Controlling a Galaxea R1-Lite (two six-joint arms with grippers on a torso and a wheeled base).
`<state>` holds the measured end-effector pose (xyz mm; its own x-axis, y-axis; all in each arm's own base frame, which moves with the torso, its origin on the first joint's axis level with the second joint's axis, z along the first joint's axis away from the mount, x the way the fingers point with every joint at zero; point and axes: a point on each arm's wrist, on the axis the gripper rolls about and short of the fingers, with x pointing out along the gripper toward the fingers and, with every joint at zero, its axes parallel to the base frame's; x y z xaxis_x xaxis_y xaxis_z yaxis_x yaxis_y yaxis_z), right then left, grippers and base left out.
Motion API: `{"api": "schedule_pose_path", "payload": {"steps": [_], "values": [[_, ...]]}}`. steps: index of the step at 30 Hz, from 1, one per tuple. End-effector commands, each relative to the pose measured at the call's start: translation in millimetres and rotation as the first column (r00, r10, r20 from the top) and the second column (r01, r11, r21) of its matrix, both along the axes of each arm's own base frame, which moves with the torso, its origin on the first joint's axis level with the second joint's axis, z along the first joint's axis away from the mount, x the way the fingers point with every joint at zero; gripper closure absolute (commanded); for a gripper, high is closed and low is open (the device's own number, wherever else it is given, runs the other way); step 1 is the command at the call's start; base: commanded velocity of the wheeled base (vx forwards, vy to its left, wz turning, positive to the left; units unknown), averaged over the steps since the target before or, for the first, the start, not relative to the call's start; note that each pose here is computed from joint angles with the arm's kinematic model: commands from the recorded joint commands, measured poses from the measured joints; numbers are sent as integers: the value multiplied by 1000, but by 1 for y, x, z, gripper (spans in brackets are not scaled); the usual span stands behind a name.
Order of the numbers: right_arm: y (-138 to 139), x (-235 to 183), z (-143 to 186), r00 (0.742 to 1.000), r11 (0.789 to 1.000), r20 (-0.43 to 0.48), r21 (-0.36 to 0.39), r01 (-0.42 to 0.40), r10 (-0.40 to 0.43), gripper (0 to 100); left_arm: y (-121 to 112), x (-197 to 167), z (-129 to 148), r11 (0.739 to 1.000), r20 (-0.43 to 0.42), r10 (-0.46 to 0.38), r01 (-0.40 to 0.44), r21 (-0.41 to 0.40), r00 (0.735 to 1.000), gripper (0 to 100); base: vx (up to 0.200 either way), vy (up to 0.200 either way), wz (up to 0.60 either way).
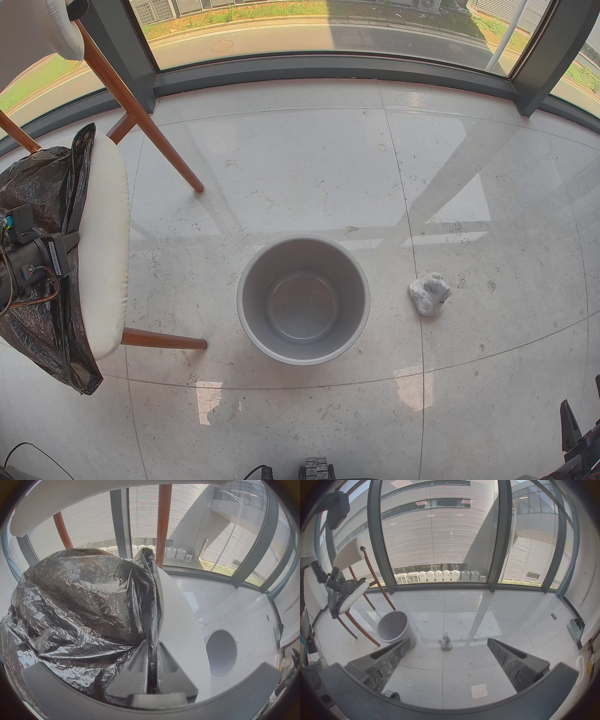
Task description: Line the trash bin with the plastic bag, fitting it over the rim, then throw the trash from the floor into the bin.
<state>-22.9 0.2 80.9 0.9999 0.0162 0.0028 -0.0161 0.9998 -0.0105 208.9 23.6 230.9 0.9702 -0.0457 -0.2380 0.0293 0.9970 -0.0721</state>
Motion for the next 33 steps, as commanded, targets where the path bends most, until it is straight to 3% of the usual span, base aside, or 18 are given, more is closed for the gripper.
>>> {"api": "schedule_pose_path", "payload": {"steps": [1,8,12,15,20,24,26,27,30,33], "values": [[0,0,-5,1000,1000,-1,0,-2,2,0,-1,-1,0,1000,-1,-8,8,-4,1000,100,0,0,0],[0,0,-5,1000,1000,-1,0,-1,1,0,-3,-3,4,997,15,-75,75,-32,997,100,0,0,0],[0,0,-5,1000,1000,-1,0,-1,1,0,-5,-10,11,984,46,-125,130,-118,991,100,0,0,0],[0,0,-5,1000,1000,-1,0,-1,1,0,-9,-16,16,961,66,-171,181,-207,983,100,0,0,0],[0,0,-5,1000,1000,-1,0,-1,1,0,-16,-32,23,880,95,-284,298,-369,954,100,0,0,0],[0,0,-5,1000,1000,-1,0,-1,1,0,-18,-39,28,832,107,-300,315,-457,948,100,0,0,0],[0,0,-5,1000,1000,-1,0,-1,1,0,-20,-46,33,789,121,-323,338,-514,938,100,0,0,0],[0,0,-5,1000,1000,-1,0,-1,1,0,-20,-48,33,780,124,-328,343,-524,936,100,0,0,0],[0,0,-5,1000,1000,-1,0,-1,1,0,-24,-61,42,695,153,-400,407,-593,904,100,0,0,0],[0,0,-5,1000,1000,-1,0,-1,1,0,-32,-79,50,588,182,-493,480,-651,851,100,0,0,0]]}}
